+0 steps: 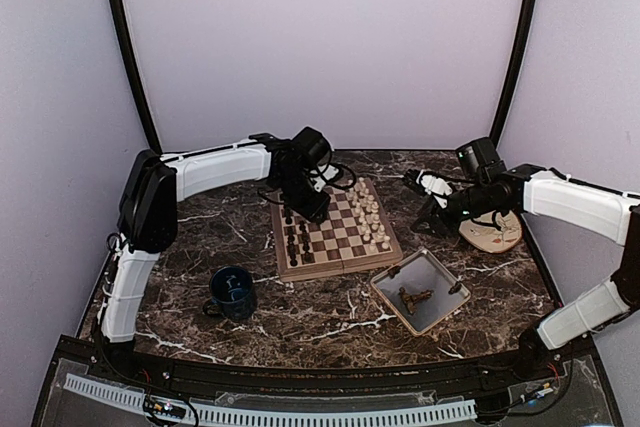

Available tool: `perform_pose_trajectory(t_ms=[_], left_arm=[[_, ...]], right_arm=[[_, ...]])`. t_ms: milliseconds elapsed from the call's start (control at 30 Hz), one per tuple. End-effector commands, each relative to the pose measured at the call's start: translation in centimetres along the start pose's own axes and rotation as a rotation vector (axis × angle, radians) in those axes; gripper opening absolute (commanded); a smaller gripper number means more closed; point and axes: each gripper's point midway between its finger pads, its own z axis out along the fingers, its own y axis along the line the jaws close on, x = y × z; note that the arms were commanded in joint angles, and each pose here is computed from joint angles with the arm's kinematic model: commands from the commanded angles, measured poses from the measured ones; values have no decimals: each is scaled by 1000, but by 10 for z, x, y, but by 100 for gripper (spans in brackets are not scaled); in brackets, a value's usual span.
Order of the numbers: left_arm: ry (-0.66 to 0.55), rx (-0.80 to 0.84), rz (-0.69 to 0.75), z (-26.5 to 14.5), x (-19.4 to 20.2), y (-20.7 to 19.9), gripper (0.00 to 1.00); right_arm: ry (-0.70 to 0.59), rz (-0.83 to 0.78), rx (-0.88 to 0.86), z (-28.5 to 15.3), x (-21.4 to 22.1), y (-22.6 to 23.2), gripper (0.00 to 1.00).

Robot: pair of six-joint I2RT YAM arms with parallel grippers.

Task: Set up the chess pieces on the board
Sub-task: Place the pawn on the chessboard, then pick up the pawn from the chessboard.

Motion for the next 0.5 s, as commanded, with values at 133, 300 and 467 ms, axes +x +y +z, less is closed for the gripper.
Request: perform_pose_trajectory(t_ms=[133, 300, 467], left_arm=[[2, -68, -6, 0, -8, 10, 30], [-6, -56, -6, 4, -11, 8, 26], [-5, -52, -4, 7, -11, 8, 22]], right_arm=[[-9, -22, 5, 1, 1, -2, 41], [2, -23, 1, 3, 4, -1, 41], [12, -22, 0, 5, 7, -2, 41]])
